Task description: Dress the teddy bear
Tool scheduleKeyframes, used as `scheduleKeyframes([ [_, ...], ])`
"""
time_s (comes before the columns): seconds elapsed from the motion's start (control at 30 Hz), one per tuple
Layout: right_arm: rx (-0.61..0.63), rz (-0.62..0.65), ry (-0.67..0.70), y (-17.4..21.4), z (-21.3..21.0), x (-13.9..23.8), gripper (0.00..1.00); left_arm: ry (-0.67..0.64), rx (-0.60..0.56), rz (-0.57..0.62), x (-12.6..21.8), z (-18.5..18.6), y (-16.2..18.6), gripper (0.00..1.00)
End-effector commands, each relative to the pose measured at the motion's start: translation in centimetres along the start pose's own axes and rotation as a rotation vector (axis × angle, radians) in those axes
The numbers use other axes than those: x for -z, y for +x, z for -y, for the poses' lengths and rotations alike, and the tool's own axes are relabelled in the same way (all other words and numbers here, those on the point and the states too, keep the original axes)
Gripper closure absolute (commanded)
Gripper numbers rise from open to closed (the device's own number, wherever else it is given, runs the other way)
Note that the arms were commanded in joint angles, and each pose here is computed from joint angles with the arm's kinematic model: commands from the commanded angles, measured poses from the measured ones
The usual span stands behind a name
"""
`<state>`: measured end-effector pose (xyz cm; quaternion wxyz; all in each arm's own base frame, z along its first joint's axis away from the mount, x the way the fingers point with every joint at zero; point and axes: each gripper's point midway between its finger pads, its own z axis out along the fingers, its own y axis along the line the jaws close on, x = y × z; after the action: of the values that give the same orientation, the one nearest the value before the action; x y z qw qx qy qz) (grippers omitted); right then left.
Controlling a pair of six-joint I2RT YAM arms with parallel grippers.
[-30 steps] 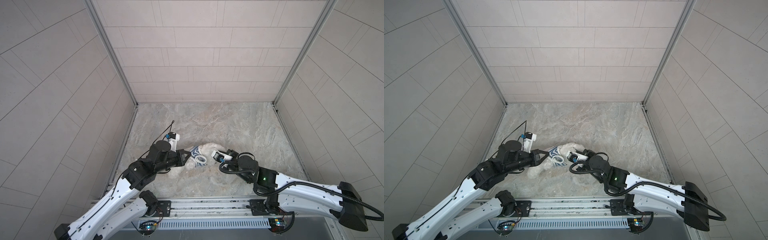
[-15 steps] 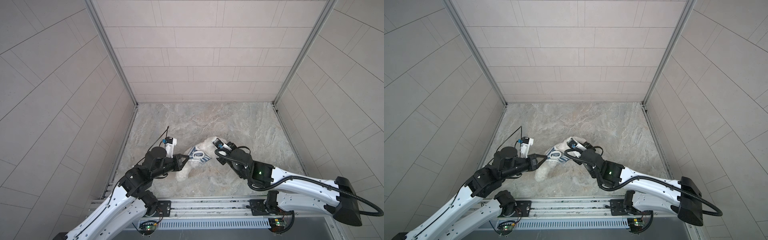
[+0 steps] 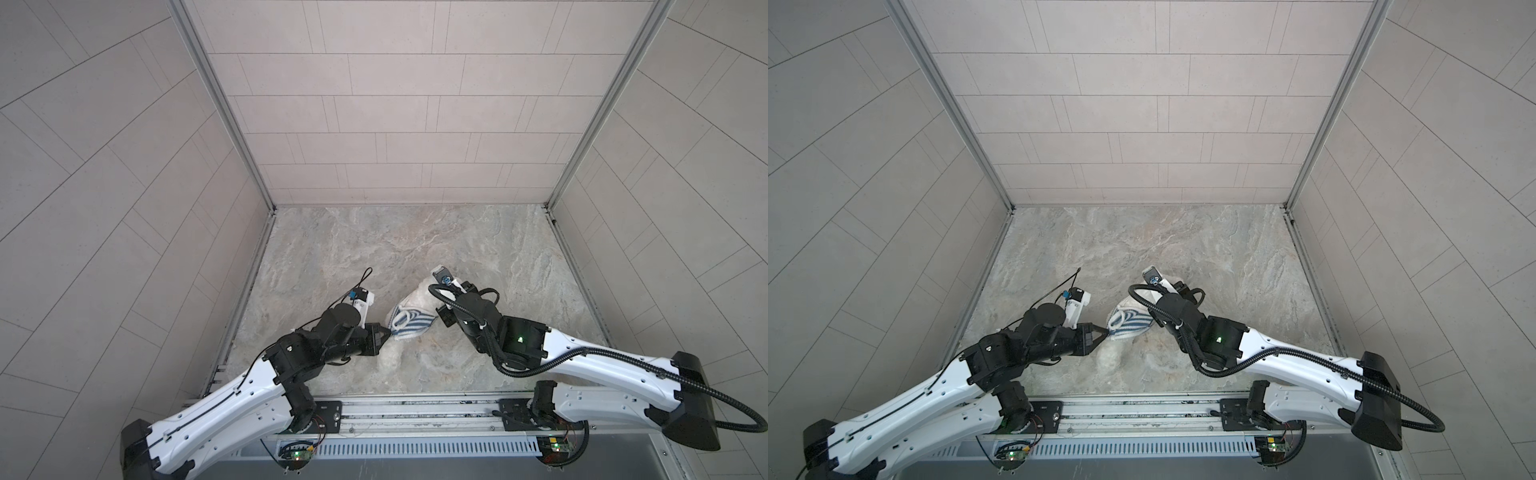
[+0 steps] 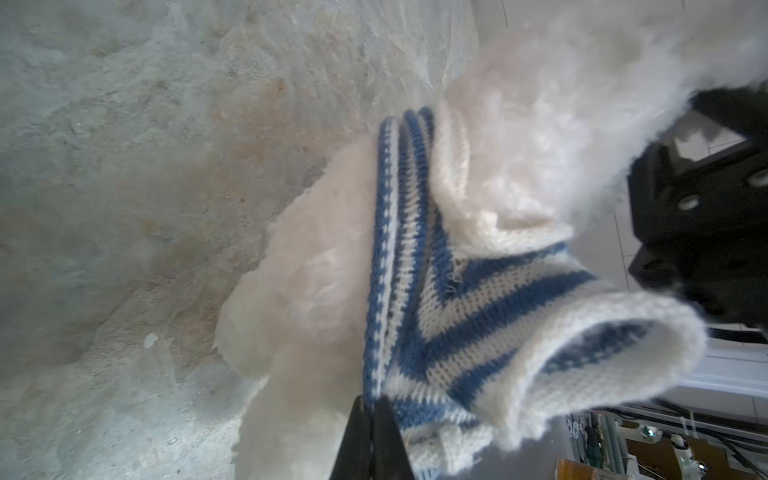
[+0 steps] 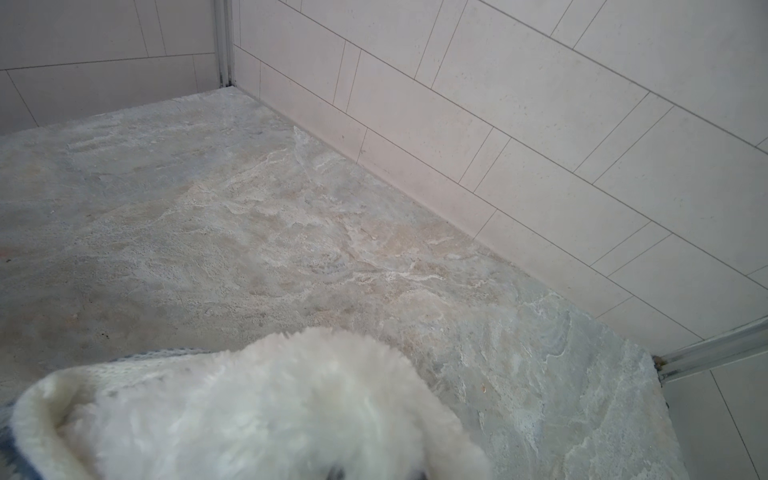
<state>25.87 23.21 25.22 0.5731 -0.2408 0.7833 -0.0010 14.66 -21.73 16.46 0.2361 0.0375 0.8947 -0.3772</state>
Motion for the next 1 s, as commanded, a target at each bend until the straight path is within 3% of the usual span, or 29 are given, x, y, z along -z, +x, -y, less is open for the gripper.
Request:
scheduleKeyframes([
  [0.0,-0.182,0.058,0.162,-2.7,4.8,1.0,1.0,-0.078,-0.024,-0.064,0.0,-2.4,2.1,1.0],
  [0.13,-0.191,0.035,0.158,-2.9,5.0,0.6,1.0,-0.109,-0.052,-0.076,0.1,-3.3,2.5,1.0],
  [0.33,-0.216,0.016,0.099,-3.3,3.5,-0.2,1.0,-0.017,-0.102,-0.017,-0.9,-1.2,0.9,1.0],
  [0.53,-0.271,0.036,0.087,-3.8,4.4,0.3,1.0,-0.246,-0.189,-0.018,-0.4,-6.3,1.0,1.0],
  [0.7,-0.295,0.042,0.067,-4.4,4.6,0.2,1.0,-0.253,-0.151,0.039,0.1,-7.1,0.2,1.0],
  [0.97,-0.313,0.047,0.03,-5.0,4.2,0.2,1.0,-0.269,-0.23,0.165,0.4,-7.7,-1.4,1.0],
])
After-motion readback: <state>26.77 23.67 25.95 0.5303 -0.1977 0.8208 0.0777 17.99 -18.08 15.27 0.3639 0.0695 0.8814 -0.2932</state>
